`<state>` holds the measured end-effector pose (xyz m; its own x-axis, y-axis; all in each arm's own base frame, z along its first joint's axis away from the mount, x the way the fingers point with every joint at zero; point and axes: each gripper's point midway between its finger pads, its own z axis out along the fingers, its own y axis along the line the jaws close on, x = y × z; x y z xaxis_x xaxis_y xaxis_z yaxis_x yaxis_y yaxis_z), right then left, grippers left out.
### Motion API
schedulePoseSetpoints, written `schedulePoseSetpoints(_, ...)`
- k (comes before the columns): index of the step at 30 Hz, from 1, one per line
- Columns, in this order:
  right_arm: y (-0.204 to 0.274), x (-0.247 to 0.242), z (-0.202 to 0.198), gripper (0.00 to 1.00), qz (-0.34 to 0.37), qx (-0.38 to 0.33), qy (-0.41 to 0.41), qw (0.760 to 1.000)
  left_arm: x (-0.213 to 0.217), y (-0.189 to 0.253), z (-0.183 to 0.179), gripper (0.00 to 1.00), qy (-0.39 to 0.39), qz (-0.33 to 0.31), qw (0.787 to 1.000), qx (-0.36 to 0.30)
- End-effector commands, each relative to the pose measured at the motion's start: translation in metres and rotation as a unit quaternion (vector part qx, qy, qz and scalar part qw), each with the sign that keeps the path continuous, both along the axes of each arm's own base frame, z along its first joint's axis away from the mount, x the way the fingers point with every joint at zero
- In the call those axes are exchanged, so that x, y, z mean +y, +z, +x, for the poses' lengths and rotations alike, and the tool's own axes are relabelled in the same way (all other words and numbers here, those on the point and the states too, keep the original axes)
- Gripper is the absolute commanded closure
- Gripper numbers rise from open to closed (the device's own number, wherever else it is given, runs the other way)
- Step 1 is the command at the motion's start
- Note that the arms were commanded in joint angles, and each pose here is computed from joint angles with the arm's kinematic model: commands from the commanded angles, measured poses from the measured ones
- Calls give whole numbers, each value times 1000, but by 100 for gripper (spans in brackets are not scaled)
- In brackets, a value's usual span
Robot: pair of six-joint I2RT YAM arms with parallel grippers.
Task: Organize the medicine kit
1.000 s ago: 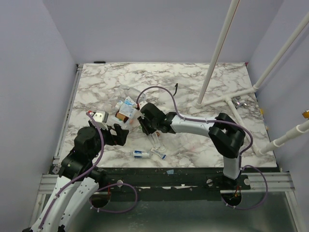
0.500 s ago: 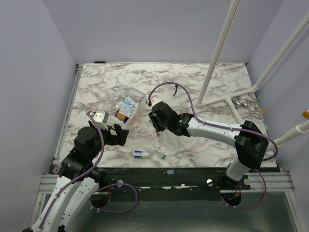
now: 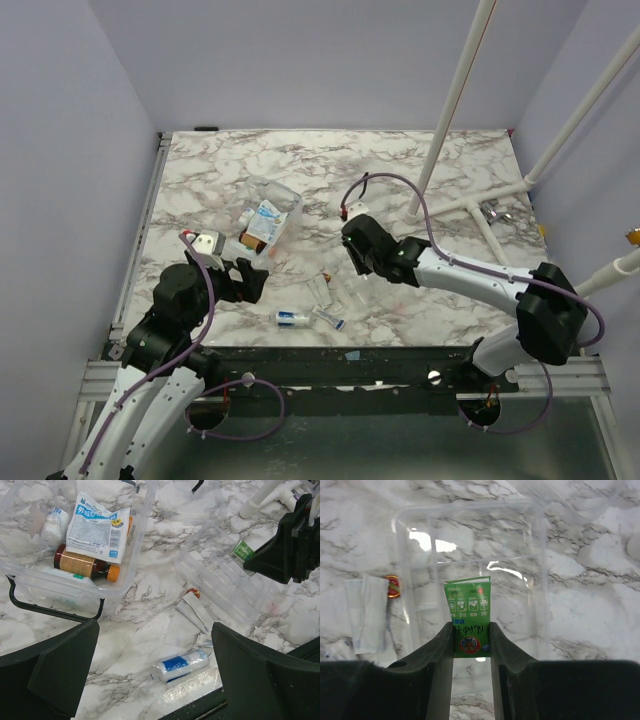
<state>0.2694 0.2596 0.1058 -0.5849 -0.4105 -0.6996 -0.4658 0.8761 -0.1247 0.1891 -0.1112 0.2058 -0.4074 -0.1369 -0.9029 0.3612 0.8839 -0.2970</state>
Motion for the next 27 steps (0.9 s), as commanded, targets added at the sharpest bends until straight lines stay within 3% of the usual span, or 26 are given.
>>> schedulePoseSetpoints(1,-8,-43,8,69,-25,14,-66,997,-5,4,-4,2,-18,-7,1000,-13)
schedulePoseSetpoints(13,-29,-70,19,69,-42,43,-88,994,-7,5,-8,2,-26,-10,999,-20)
schedulePoseSetpoints(27,-54,-61,28,69,-50,78,-76,993,-14,8,-15,2,-47,-13,998,-30)
